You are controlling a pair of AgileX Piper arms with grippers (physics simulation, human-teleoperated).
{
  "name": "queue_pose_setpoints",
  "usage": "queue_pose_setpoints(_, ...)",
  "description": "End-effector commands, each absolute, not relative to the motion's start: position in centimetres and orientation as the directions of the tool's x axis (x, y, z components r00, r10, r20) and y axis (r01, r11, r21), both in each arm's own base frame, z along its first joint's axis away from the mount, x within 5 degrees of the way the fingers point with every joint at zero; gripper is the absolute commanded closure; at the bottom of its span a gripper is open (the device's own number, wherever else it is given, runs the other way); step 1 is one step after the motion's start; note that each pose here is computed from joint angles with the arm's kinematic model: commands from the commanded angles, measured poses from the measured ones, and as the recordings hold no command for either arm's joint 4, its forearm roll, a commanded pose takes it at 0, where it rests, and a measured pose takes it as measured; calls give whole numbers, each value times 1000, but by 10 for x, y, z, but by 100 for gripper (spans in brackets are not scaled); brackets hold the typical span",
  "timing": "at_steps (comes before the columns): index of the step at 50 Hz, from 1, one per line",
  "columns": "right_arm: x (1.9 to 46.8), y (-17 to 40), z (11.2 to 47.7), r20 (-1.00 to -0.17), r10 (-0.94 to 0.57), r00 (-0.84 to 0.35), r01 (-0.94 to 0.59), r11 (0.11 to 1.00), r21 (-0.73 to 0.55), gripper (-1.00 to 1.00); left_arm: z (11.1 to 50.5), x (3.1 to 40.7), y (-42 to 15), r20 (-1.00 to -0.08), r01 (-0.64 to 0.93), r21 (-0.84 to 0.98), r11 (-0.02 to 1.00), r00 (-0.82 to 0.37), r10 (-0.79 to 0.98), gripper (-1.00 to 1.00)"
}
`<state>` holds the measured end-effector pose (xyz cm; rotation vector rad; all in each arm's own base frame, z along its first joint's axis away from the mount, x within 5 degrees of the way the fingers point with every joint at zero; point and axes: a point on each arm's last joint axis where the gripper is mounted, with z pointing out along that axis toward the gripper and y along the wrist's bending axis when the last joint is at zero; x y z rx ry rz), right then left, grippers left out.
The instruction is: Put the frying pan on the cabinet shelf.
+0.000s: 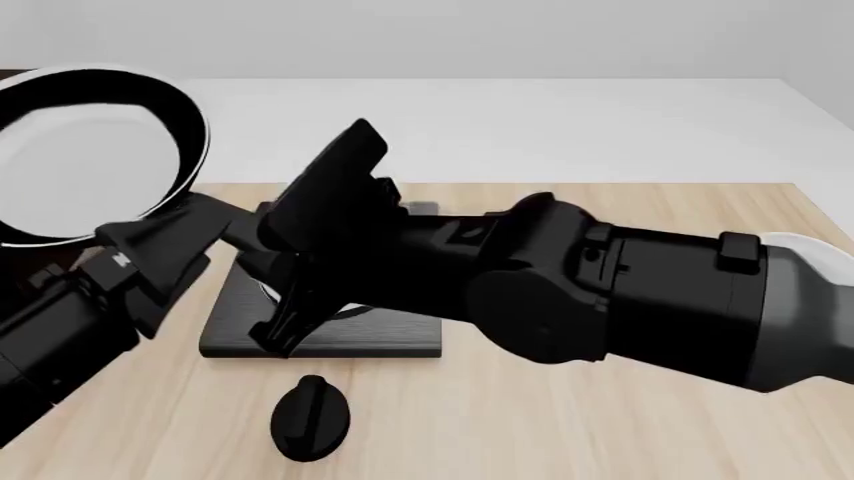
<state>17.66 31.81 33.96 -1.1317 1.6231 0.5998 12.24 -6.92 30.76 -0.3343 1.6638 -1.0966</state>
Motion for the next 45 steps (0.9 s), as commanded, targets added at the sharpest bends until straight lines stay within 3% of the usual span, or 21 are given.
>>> queue_pose_setpoints(1, 167, 316, 362, -950, -312, -15, -894, 430, -127, 100, 302, 124, -71, -609, 288, -793, 537, -404, -682, -100)
queue_pose_setpoints(36, 140, 328, 346, -943, -333, 14, -927, 348, -137, 100, 301, 123, -71, -594, 280, -804, 524, -414, -690, -100)
queue_pose_setpoints(37, 140, 328, 346, -943, -333, 14, -927, 348, -137, 100, 301, 123, -71, -593, 279, -805, 524, -413, -691, 100)
queue_pose_setpoints(45, 139, 327, 351, -944, -330, 19, -928, 346, -140, 100, 297, 125, -70, -585, 266, -811, 521, -409, -701, 100)
